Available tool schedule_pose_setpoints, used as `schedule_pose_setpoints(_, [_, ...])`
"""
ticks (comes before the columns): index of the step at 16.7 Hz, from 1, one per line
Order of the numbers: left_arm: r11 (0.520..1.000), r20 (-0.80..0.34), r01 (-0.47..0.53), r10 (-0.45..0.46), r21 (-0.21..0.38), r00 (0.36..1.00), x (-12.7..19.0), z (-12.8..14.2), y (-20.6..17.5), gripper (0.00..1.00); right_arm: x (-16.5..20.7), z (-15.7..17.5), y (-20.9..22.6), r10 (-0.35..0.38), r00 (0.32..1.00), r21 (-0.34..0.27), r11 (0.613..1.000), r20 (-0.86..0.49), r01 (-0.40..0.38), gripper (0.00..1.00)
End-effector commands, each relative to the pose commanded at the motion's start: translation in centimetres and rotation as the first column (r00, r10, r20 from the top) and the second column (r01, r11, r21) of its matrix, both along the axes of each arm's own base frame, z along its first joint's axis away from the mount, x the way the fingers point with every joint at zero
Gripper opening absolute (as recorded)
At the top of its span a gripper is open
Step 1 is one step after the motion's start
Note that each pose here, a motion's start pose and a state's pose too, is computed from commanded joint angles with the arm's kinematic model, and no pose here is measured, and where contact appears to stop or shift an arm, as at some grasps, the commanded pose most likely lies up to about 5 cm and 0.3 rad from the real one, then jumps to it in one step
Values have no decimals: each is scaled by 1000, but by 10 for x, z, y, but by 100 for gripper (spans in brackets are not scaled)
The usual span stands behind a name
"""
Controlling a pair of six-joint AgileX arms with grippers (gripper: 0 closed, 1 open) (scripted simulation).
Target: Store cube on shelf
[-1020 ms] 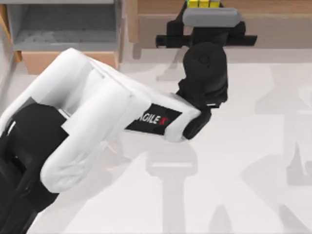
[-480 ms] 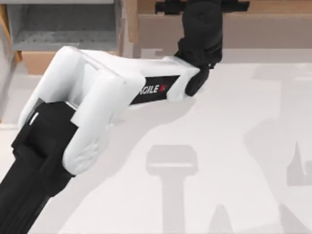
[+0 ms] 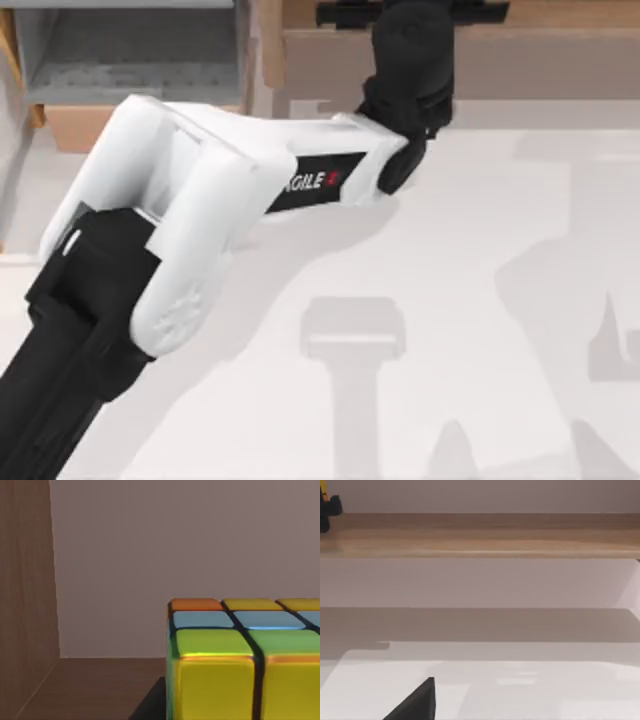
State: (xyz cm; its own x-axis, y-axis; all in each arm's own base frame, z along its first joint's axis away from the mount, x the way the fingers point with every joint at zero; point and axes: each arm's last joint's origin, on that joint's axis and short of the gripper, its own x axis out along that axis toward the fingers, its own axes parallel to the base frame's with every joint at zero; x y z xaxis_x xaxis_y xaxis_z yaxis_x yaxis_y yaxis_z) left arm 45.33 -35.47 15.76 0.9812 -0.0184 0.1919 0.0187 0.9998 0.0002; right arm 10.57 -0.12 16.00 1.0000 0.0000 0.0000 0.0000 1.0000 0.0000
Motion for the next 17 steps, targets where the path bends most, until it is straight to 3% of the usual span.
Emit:
schedule_pose_setpoints(10, [1000, 0, 0, 0, 0, 1000, 0, 0, 0, 98, 0, 0, 0, 0, 1000, 0, 1000, 0, 0, 100])
schedule_pose_setpoints(17, [1000, 0, 0, 0, 0, 1000, 0, 0, 0, 100, 0, 0, 0, 0, 1000, 0, 1000, 0, 0, 100])
